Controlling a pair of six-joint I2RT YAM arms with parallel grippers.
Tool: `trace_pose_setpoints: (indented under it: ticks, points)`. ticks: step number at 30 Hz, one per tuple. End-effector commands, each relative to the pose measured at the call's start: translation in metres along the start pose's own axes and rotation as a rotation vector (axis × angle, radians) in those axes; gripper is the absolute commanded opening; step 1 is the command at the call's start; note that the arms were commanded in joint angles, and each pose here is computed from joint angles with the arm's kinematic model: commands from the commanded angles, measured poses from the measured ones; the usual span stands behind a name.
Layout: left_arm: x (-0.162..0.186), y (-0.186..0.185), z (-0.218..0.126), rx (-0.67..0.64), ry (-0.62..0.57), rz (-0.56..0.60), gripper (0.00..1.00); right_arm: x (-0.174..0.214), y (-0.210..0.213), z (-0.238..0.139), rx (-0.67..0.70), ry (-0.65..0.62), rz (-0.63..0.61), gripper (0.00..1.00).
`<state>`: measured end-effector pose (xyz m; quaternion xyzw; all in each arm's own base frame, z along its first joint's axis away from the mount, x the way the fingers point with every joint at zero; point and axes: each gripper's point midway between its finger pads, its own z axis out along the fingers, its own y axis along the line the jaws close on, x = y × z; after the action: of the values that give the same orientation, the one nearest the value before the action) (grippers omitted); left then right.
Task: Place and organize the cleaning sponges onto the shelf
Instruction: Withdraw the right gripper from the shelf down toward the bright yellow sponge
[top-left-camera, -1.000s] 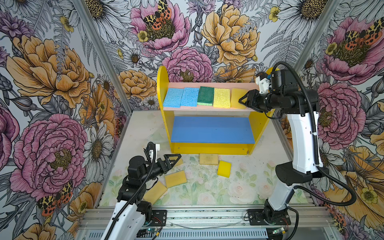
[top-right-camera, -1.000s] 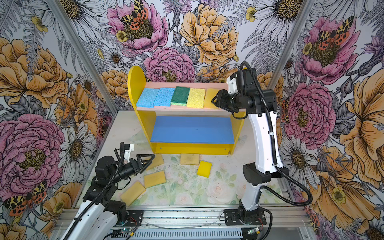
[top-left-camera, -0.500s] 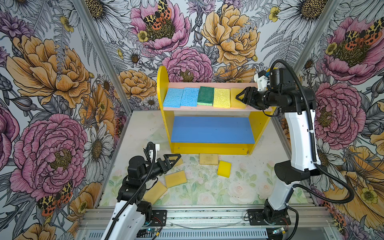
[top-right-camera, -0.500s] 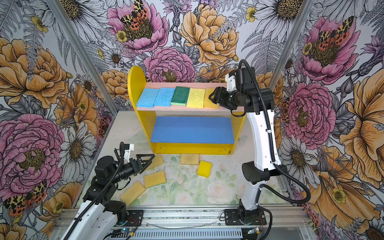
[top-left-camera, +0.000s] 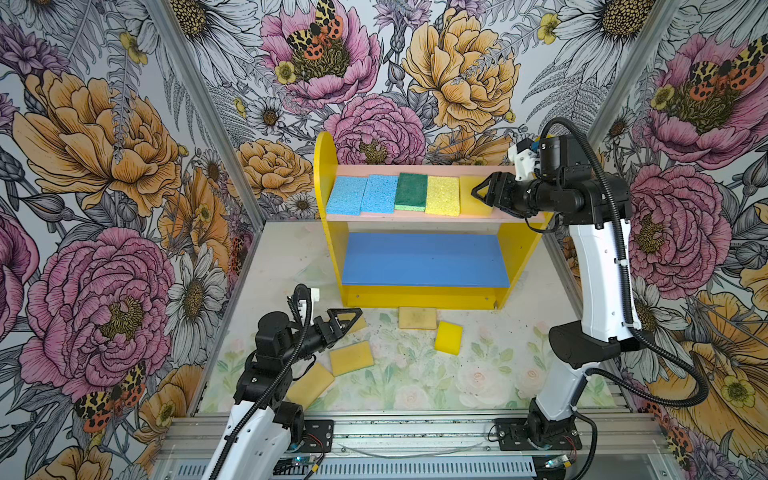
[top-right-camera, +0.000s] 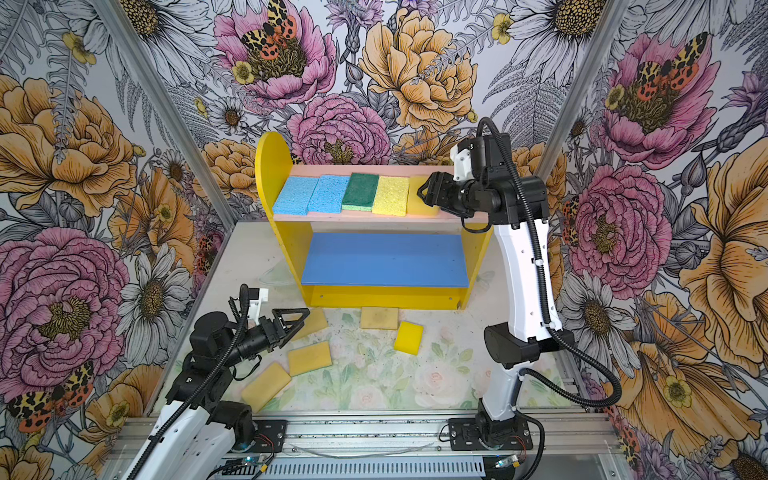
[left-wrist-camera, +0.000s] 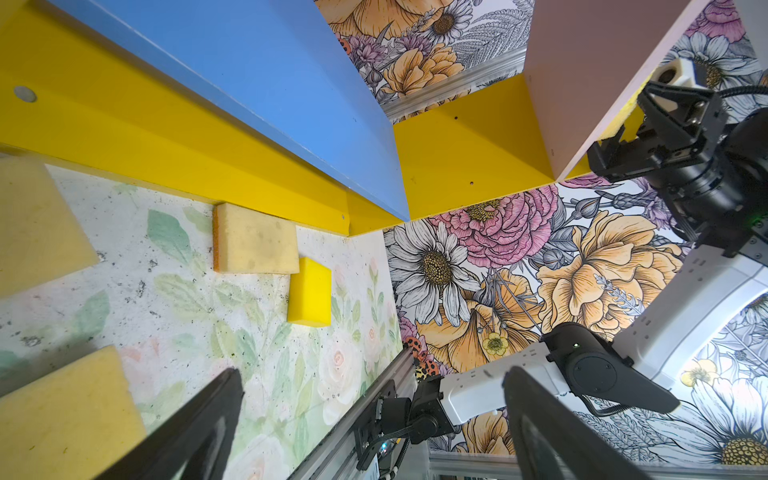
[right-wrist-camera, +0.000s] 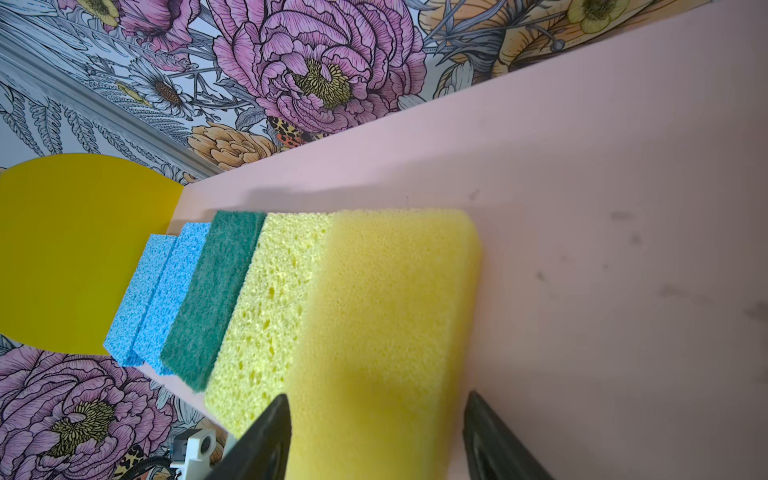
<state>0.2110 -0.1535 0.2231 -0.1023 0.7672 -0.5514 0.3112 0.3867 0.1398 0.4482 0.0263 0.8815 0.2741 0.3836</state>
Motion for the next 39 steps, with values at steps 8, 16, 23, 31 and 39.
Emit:
trace_pose_setpoints:
  ticks: [8,16,23,31,39]
  points:
    - [-0.001,-0.008,-0.003,0.021,0.002,0.008,0.99,0.002,0.026,-0.062,-0.062,-0.105,-0.04,0.67]
    - [0.004,-0.008,-0.004,0.016,0.005,0.0,0.99,0.081,0.069,-0.096,-0.191,-0.007,-0.12,0.67]
    - [0.012,0.003,-0.001,-0.014,0.022,-0.036,0.99,0.179,0.032,-0.068,-0.2,0.127,-0.002,0.67]
    - [0.018,0.018,0.007,-0.065,0.032,-0.063,0.99,0.276,-0.032,0.003,-0.083,0.275,0.093,0.67]
    - [0.025,0.032,0.02,-0.115,0.069,-0.078,0.99,0.332,-0.081,0.057,0.046,0.369,0.126,0.67]
